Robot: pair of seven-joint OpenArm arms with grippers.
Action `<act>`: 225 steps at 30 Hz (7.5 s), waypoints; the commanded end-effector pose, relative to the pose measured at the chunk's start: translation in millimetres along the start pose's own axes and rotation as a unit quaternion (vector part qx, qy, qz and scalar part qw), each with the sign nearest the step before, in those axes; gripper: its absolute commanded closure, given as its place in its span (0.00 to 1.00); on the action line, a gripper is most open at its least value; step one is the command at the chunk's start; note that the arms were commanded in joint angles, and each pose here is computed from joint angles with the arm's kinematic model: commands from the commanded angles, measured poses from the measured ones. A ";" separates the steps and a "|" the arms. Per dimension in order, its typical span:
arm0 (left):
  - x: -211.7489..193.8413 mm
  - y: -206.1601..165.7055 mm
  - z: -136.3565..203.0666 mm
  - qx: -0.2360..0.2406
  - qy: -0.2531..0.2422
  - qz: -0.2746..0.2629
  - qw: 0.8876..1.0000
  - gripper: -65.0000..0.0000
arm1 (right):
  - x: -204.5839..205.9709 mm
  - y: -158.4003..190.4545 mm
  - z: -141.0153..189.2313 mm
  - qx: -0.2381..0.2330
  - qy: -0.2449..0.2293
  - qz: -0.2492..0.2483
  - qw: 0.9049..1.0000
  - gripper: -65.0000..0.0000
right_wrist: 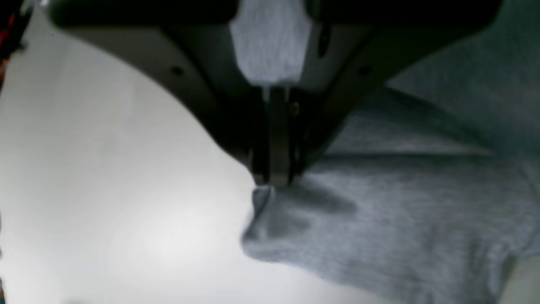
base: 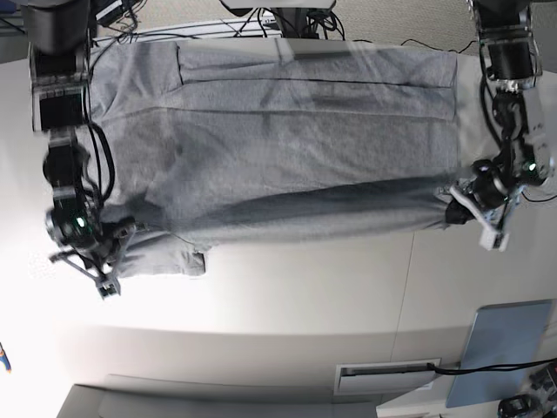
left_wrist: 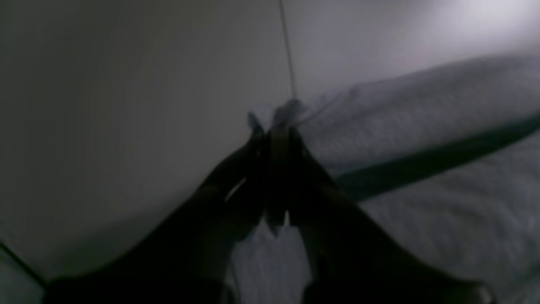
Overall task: Fold the T-shirt properly
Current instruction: 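Lift the hem with both grippers and fold it over onto the collar edge, then release the hem and raise both grippers, then grasp the folded strip's end with the left gripper, then fold the strip's end with the left gripper toward the middle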
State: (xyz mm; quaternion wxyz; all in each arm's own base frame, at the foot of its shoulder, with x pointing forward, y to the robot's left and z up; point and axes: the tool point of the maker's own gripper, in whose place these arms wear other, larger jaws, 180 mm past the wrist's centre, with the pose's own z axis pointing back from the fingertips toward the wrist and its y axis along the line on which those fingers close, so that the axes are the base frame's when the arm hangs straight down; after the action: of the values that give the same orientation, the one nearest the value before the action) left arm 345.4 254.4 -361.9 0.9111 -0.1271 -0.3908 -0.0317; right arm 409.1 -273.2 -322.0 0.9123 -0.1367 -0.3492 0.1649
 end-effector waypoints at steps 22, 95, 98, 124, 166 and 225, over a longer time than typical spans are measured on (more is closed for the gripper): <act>-91.3 -7.7 77.0 -0.026 0.044 0.023 0.998 1.00 | -127.1 31.9 146.1 -0.054 0.032 0.054 0.997 1.00; -133.5 16.7 78.0 -0.056 0.087 0.170 0.980 1.00 | -136.5 32.2 153.1 -0.075 0.009 0.089 0.993 0.78; -110.6 27.8 87.0 -0.025 0.069 0.126 0.989 1.00 | -132.4 32.9 153.0 -0.074 -0.003 0.090 0.993 0.78; -85.2 -232.2 78.8 -0.251 0.053 0.019 0.966 1.00 | -131.9 33.5 152.9 -0.073 -0.004 0.089 0.993 0.78; -76.4 -291.9 44.9 -0.248 0.022 -0.057 0.967 0.60 | -123.1 26.8 154.4 -0.094 -0.025 0.110 0.989 0.78; -103.8 -287.6 6.3 -0.199 0.054 -0.100 0.973 1.00 | -122.0 27.5 154.4 -0.093 -0.028 0.109 0.989 0.78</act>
State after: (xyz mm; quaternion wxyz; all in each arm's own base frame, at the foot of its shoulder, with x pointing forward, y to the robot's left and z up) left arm 216.1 -23.8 -383.3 0.8876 -0.2591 -0.3175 -0.2106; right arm 206.8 -274.6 -304.4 0.8725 -0.2434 -0.3549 0.2315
